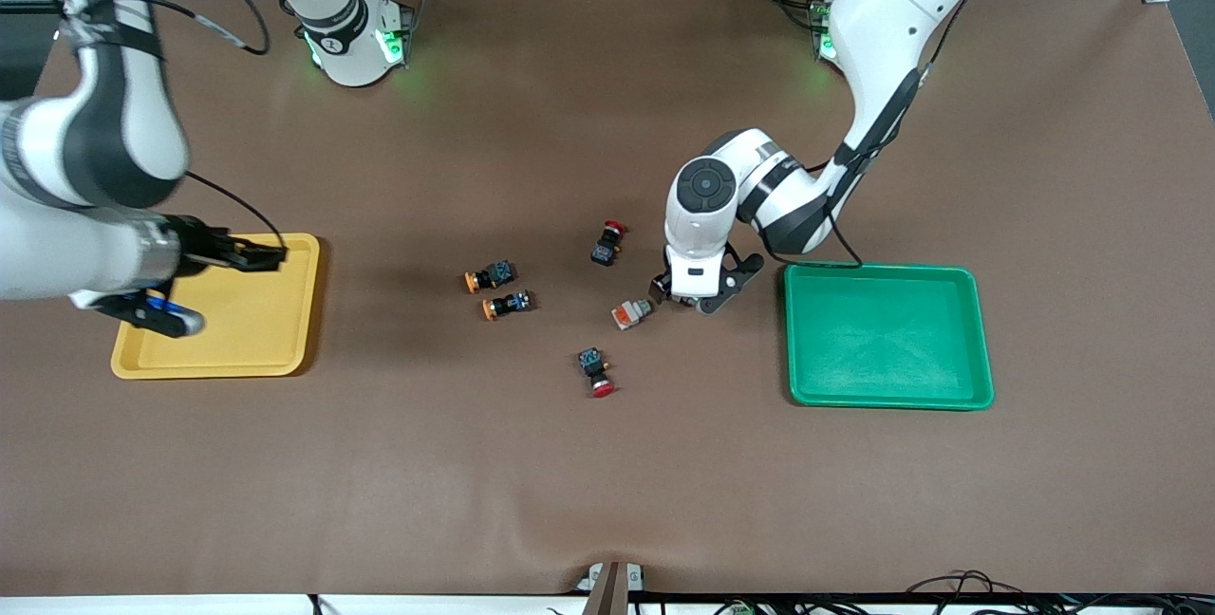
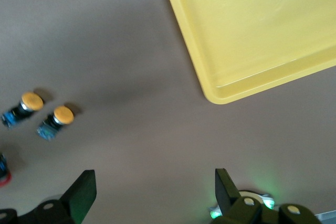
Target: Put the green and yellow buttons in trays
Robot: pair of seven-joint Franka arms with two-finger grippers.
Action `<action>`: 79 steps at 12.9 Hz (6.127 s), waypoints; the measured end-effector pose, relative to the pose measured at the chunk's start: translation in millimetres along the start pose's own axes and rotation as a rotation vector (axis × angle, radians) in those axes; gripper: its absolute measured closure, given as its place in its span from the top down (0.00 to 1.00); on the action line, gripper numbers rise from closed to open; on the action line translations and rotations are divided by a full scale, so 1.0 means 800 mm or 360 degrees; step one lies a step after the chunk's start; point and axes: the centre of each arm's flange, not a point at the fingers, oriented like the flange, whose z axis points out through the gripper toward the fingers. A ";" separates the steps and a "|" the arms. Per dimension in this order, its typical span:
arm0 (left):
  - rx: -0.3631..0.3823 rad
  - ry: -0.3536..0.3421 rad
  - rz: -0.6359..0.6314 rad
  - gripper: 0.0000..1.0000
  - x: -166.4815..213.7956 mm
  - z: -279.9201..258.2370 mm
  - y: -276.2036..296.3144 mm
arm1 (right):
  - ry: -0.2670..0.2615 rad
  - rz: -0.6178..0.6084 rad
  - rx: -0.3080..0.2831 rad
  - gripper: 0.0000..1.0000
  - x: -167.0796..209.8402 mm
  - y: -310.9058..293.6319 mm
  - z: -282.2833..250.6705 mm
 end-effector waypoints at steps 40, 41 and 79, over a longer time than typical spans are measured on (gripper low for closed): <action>0.0095 -0.0065 0.0338 0.41 0.473 -0.031 -0.261 | 0.0158 0.0473 -0.0138 0.41 -0.003 -0.139 0.206; 0.0090 -0.0073 0.0337 0.46 0.474 -0.024 -0.261 | 0.0152 0.0398 -0.0143 0.41 0.016 -0.102 0.188; -0.0144 -0.0021 0.0333 1.00 -0.026 0.021 0.113 | -0.0370 0.0368 0.0024 0.96 0.060 -0.029 0.163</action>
